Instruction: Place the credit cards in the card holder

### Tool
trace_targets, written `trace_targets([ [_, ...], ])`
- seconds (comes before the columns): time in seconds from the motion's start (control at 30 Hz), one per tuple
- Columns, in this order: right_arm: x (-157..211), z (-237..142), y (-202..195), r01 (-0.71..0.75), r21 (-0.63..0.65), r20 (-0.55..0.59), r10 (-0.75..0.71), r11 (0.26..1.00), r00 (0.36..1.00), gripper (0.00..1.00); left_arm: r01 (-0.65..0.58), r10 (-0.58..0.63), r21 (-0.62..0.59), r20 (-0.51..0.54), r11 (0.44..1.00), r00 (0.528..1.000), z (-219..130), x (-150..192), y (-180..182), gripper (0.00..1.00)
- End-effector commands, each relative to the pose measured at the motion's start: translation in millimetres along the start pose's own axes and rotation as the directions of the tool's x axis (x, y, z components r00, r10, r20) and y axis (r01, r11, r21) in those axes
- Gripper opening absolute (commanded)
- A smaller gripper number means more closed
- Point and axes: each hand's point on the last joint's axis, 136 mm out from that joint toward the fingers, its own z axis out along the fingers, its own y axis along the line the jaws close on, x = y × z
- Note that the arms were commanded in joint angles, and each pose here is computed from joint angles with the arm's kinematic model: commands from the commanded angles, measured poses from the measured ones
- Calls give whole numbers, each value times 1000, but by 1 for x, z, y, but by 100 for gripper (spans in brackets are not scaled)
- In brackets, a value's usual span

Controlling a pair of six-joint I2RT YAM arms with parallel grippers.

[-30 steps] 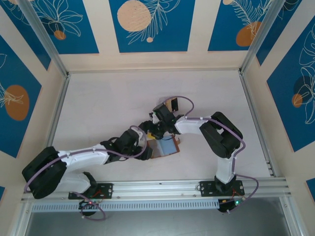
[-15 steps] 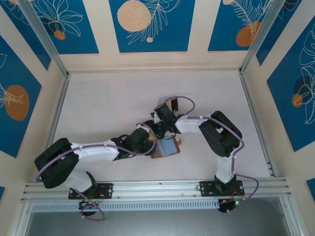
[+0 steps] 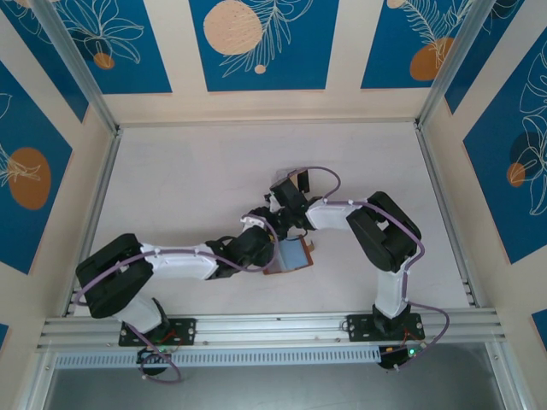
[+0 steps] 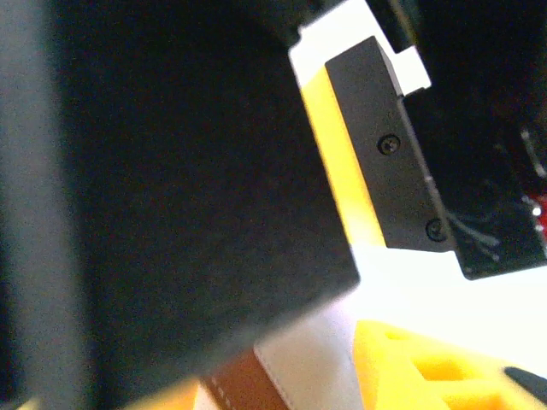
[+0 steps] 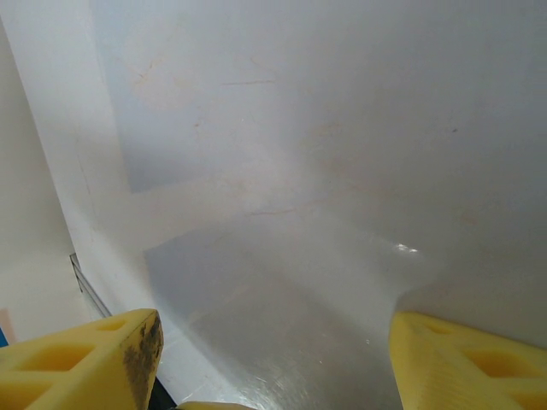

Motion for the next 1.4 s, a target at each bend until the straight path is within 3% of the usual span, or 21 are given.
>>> trace_targets([
  [0.0,-9,-13,30,36,-70,-2,-36,997,999,72,-74,51,-94,-229,993,972,10,78,38,49],
  [0.23,-17,-14,28,30,-67,-12,-31,997,999,72,-4,4,1,-197,1000,980,4,89,34,54],
  [0.47,-20,-22,35,52,-56,-14,-53,997,999,72,-7,1,-26,-224,1000,975,1,90,36,55],
  [0.73,-30,-59,50,159,32,61,-160,987,985,72,21,-12,47,-195,999,981,-21,74,24,58],
  [1.0,-60,-115,43,176,191,174,-209,966,962,72,15,-12,15,-175,1000,985,-61,62,40,72],
  [1.13,-79,-133,23,137,272,201,-196,953,960,69,68,-50,88,-192,994,980,-73,64,31,74],
  [1.37,-86,-150,5,107,300,227,-180,948,957,64,150,-87,258,-240,954,967,-73,70,-14,77],
])
